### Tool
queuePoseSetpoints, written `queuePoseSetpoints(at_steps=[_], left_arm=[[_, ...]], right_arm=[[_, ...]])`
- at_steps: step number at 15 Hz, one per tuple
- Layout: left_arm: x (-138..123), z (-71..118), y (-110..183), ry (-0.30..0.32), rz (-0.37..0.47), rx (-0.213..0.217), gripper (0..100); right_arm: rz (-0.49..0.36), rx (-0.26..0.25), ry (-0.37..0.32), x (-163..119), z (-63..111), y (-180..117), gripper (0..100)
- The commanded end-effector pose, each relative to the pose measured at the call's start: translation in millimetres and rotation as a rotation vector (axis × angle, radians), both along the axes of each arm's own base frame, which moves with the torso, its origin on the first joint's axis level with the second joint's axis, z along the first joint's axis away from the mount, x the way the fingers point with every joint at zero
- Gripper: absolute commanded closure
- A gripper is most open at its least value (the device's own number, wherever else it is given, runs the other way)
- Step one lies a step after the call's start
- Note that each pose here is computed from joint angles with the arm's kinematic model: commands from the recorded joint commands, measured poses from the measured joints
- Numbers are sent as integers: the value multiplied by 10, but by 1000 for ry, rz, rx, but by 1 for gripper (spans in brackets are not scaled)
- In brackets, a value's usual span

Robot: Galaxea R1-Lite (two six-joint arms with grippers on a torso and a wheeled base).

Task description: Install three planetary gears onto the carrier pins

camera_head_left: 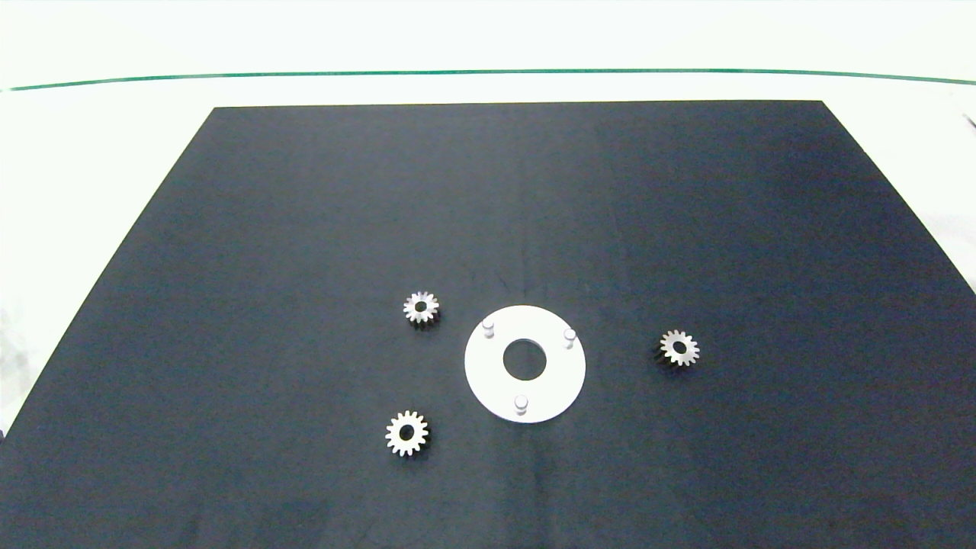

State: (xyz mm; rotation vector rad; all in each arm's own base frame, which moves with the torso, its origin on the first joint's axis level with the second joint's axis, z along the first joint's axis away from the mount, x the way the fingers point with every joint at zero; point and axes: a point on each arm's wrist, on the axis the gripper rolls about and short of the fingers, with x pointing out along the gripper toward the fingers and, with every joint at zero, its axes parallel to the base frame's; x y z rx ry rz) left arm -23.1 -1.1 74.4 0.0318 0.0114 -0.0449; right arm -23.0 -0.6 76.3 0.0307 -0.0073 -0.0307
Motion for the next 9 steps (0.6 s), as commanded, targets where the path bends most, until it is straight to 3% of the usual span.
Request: queuePoseSetpoints(at_steps=[1, 9], left_arm=[[1, -1, 0, 2, 0, 0, 0], [1, -1, 0, 2, 0, 0, 0]], right_arm=[[0, 0, 1, 1, 1, 0, 0], [0, -5, 1, 1, 1, 0, 0]])
